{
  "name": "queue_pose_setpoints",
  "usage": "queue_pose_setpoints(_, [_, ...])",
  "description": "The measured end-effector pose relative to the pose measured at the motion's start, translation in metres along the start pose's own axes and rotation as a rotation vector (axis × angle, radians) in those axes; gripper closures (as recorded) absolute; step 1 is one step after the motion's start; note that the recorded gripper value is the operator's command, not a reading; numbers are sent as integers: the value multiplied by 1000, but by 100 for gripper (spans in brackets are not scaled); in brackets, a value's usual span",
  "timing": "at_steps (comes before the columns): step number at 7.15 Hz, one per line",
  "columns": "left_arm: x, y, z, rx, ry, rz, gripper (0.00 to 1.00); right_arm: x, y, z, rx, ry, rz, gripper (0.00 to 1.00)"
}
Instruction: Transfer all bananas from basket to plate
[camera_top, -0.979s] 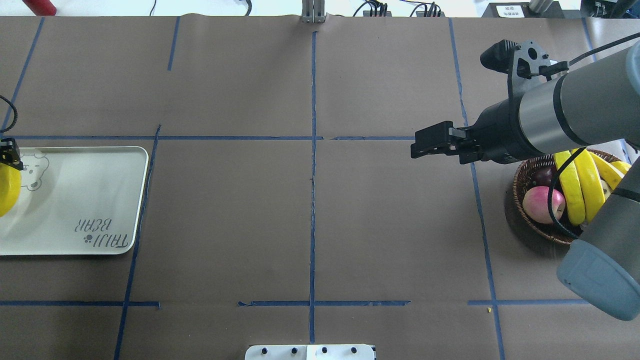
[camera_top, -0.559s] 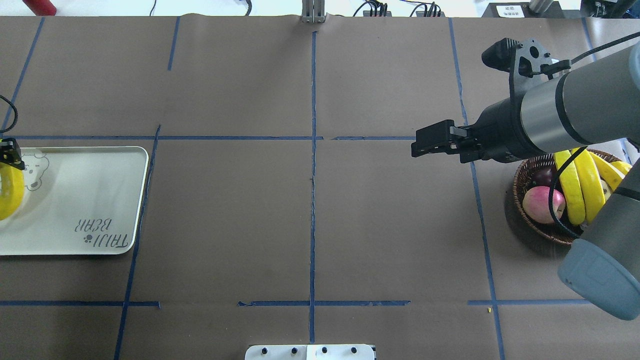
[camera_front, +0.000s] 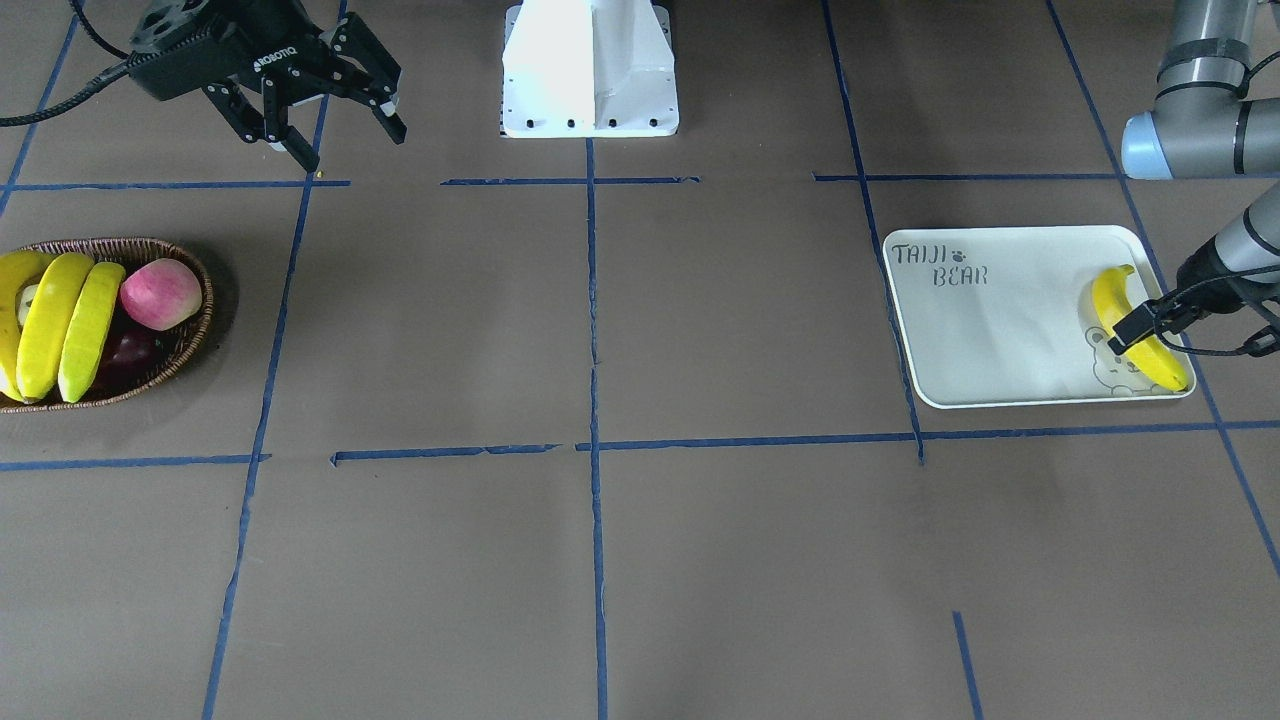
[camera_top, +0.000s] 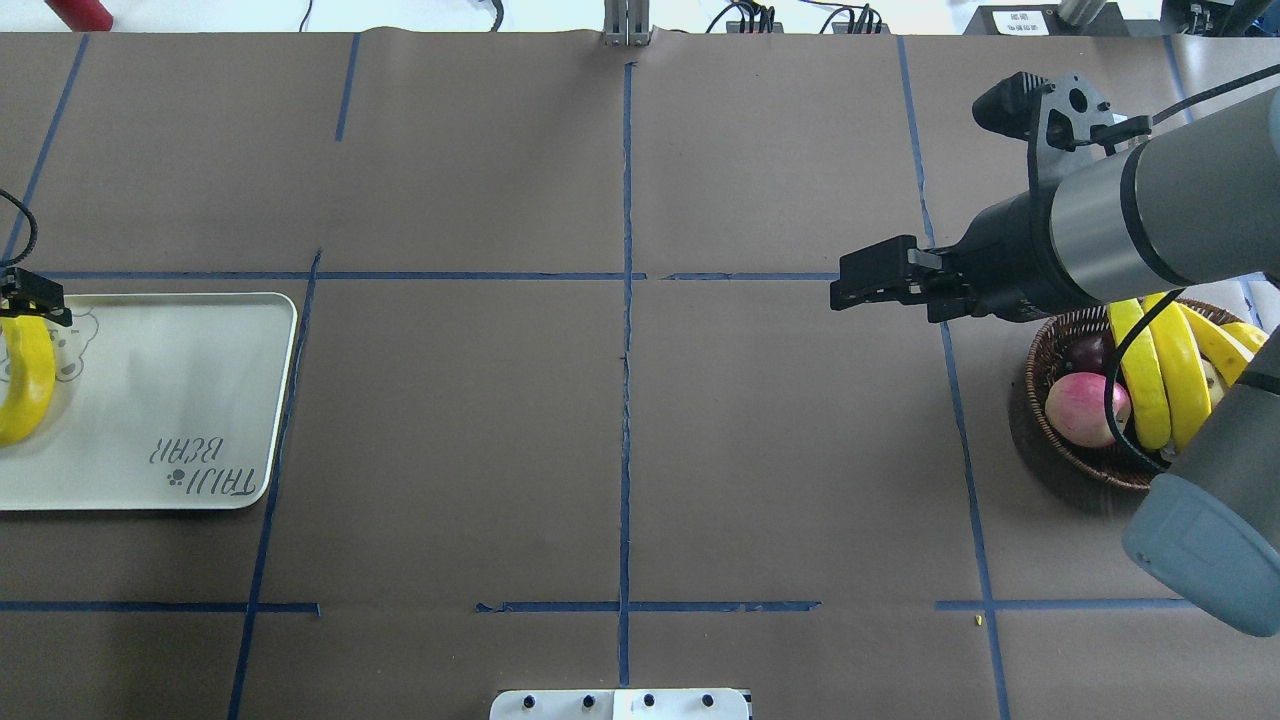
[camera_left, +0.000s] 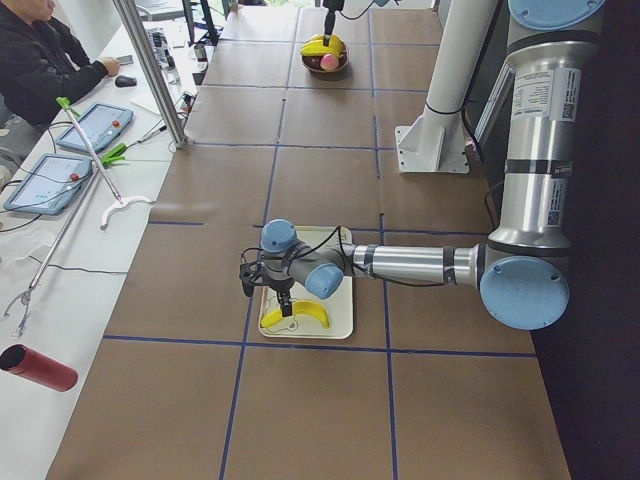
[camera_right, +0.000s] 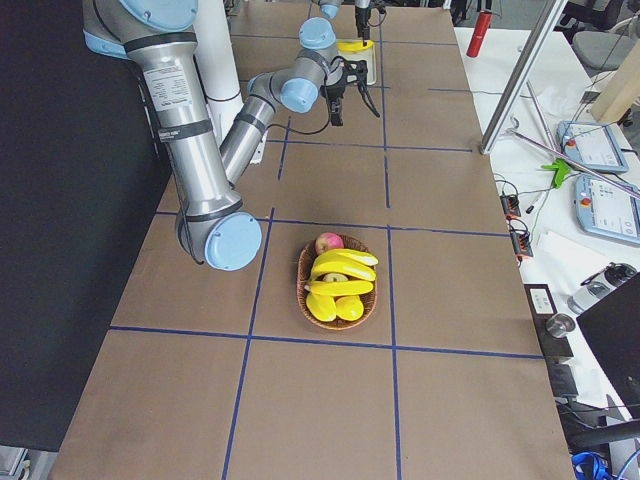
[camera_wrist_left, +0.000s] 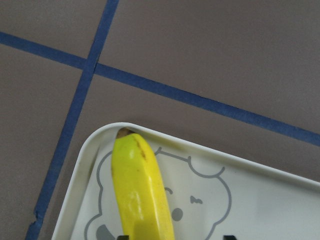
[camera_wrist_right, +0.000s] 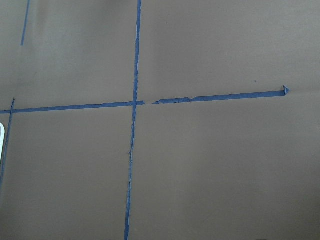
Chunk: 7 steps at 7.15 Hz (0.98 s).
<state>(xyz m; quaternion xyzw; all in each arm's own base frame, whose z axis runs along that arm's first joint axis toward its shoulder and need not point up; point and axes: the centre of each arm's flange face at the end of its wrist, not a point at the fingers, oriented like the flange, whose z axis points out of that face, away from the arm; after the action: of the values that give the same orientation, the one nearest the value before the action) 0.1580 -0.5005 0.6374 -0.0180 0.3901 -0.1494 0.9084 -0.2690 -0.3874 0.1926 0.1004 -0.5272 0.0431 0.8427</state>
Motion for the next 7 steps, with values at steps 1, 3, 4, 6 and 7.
queue_pose_setpoints(1, [18, 3, -11, -18, 44, 3, 1, 14, -1, 1, -1, 24, -14, 0])
queue_pose_setpoints(3, [78, 5, -52, -17, 157, -24, 1, 68, -1, 3, -17, 103, -79, 0])
queue_pose_setpoints(4, [105, 9, -75, -2, 203, -36, 1, 102, -3, -1, -35, 143, -101, 0])
queue_pose_setpoints(6, [151, 27, -102, -2, 268, -52, 1, 178, 1, -10, -85, 237, -148, 0])
queue_pose_setpoints(7, [180, 38, -107, -20, 294, -67, 1, 212, 4, -11, -112, 281, -175, 0])
